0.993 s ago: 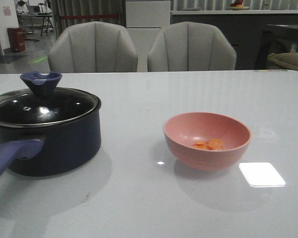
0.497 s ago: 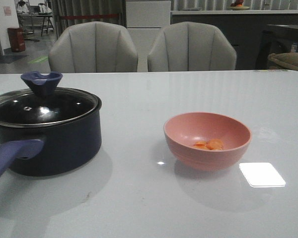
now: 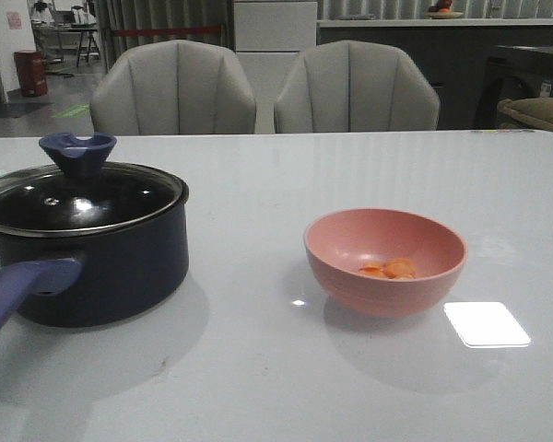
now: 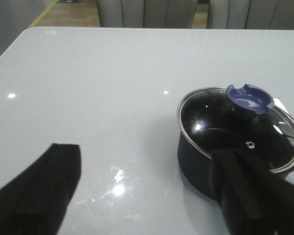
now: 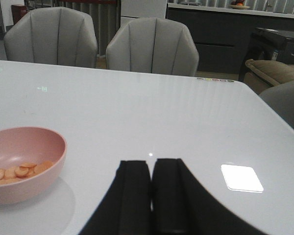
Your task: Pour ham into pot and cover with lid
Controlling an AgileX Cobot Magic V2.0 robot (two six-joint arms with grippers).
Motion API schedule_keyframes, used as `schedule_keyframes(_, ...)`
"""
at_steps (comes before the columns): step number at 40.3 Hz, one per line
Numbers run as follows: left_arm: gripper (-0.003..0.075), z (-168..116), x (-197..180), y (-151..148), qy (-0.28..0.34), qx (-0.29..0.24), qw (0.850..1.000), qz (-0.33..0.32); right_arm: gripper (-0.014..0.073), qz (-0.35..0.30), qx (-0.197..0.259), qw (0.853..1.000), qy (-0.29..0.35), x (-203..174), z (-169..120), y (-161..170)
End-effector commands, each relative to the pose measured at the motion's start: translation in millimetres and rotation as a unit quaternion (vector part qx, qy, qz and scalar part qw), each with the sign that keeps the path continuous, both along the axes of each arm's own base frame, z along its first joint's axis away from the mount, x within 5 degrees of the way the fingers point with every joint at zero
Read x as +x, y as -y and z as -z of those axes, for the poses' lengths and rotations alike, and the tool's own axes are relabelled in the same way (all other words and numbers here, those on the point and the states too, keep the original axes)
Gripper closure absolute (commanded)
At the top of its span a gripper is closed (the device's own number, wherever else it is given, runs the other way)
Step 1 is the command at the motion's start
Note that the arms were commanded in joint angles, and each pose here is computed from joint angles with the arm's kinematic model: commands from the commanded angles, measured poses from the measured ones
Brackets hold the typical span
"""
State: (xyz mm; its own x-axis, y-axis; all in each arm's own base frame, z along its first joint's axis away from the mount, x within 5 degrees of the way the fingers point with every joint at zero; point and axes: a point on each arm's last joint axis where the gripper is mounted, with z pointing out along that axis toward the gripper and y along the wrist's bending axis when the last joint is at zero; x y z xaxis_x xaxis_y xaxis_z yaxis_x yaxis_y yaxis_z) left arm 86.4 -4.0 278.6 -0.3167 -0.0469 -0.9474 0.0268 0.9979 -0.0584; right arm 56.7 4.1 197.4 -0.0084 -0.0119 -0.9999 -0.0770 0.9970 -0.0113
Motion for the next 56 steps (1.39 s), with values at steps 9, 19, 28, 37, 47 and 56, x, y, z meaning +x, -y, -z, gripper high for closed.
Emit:
schedule_keyframes(9,0.0034,-29,15,0,0.006,-0.009,1.000,-0.002,0.0445,-0.004,-0.004,0.998,0.057,-2,-11,-1)
schedule_keyframes(19,0.0047,-58,48,3,-0.080,-0.017,0.997,0.008,0.0445,-0.004,-0.004,0.998,0.057,-2,-11,-1)
schedule_keyframes(28,0.0062,-72,94,7,-0.167,-0.032,0.985,0.015,0.0445,-0.004,-0.004,0.998,0.057,-2,-11,-1)
schedule_keyframes(37,0.0062,-71,143,15,-0.239,-0.044,0.969,0.031,0.0445,-0.004,-0.004,0.998,0.057,-2,-11,-1)
schedule_keyframes(47,0.0062,-74,183,62,-0.267,-0.019,0.960,0.080,0.0445,-0.004,-0.004,0.998,0.057,-2,-11,-1)
schedule_keyframes(56,0.0062,-67,211,106,-0.292,0.019,0.953,0.079,0.0445,-0.004,-0.004,0.998,0.057,-2,-11,-1)
